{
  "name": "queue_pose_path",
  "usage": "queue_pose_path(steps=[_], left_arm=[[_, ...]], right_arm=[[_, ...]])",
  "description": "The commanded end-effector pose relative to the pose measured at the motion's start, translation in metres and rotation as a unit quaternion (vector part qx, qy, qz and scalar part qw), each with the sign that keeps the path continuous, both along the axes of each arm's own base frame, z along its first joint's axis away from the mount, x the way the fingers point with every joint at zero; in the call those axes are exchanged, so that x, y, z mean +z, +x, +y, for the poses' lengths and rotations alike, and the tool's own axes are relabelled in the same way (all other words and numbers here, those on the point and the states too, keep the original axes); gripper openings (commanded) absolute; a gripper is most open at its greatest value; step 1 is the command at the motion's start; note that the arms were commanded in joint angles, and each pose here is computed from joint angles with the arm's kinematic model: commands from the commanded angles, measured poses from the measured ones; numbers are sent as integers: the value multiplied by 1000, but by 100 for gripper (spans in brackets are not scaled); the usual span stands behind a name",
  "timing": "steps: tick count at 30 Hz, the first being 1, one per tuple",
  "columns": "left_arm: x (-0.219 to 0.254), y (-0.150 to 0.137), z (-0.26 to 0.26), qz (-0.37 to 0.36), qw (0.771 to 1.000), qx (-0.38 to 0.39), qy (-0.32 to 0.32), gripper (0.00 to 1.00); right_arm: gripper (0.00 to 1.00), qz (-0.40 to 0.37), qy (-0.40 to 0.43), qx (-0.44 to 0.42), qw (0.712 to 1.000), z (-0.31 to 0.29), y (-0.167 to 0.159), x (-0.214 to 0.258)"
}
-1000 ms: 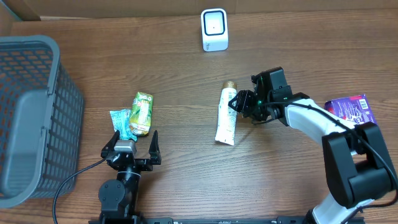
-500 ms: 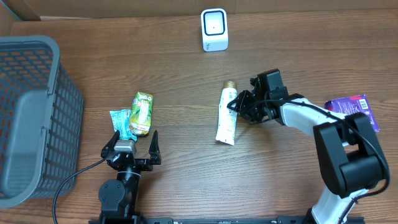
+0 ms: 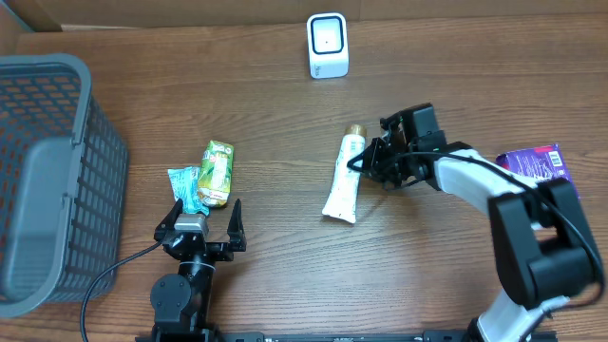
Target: Scan the item barcode
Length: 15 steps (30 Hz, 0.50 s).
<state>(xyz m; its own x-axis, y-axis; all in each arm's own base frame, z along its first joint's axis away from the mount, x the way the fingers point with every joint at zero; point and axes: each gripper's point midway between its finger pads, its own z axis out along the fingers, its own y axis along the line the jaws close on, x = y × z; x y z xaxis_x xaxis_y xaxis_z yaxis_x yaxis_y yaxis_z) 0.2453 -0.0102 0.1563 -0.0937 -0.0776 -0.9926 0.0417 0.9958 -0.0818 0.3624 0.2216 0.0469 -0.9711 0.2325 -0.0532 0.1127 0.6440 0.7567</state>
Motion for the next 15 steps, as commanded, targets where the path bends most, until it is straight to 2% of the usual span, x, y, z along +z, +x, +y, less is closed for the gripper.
queue_pose_path(steps=[1, 9, 15], left_arm=[[0, 0, 3, -2, 1000, 8, -8, 100], [0, 0, 3, -2, 1000, 8, -8, 99], [0, 0, 3, -2, 1000, 8, -8, 100]], right_arm=[[4, -139, 78, 63, 985, 10, 1, 110], [4, -219, 109, 72, 967, 0, -28, 226], [4, -219, 109, 72, 967, -3, -39, 250]])
